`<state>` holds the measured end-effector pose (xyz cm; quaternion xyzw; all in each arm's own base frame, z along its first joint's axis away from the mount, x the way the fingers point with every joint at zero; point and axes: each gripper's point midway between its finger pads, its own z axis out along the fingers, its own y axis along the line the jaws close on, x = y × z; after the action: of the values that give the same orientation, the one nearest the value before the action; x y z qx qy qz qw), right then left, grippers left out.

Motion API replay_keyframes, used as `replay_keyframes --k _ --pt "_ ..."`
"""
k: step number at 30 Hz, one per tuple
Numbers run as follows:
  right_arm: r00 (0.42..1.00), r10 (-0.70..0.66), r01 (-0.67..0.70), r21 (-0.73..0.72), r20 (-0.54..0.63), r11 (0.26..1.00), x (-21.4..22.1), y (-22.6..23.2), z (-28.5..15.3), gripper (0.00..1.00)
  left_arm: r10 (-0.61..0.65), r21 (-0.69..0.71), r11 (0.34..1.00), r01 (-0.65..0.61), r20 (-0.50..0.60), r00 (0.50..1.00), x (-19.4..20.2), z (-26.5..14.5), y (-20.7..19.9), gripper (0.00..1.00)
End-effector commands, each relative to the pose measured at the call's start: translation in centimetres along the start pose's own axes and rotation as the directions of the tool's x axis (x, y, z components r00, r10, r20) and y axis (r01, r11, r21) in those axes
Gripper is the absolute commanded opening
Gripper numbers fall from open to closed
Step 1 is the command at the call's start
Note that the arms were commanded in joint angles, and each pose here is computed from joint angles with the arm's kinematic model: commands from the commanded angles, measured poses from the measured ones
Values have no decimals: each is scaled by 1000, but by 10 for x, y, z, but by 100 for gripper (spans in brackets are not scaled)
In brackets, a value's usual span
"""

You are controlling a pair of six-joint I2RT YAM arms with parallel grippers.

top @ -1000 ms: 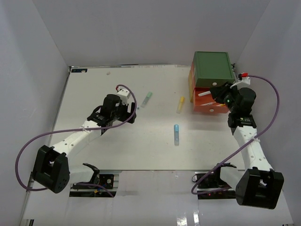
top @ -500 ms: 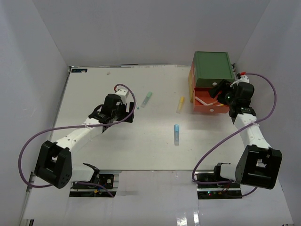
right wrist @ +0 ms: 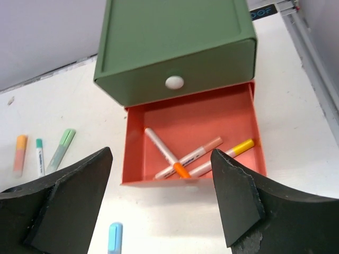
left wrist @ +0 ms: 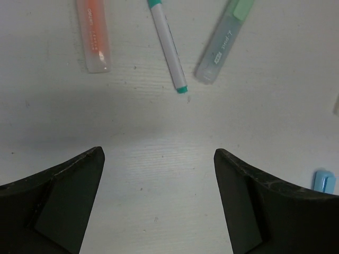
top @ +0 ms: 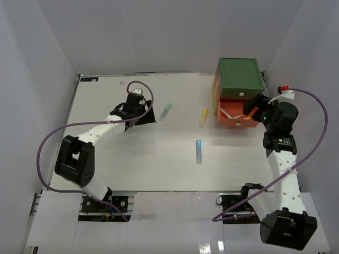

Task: Sort the stationery into containers
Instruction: Pick up the pen from the center of the board.

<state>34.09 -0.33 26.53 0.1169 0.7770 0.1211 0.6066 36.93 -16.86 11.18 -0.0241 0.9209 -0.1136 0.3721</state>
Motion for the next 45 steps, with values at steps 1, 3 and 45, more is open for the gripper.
replay_keyframes --k 1,3,45 --pt "1000 -30 29 -85 -4 996 11 13 -7 81 -144 -94 984 148 49 988 -30 14 1 94" --pt "999 -36 34 -105 -19 994 17 17 -6 81 -169 -137 975 173 39 985 -33 25 3 91" --pt "983 -72 -50 -626 -167 778 54 150 -40 81 277 127 949 -288 96 956 -15 -8 -51 4"
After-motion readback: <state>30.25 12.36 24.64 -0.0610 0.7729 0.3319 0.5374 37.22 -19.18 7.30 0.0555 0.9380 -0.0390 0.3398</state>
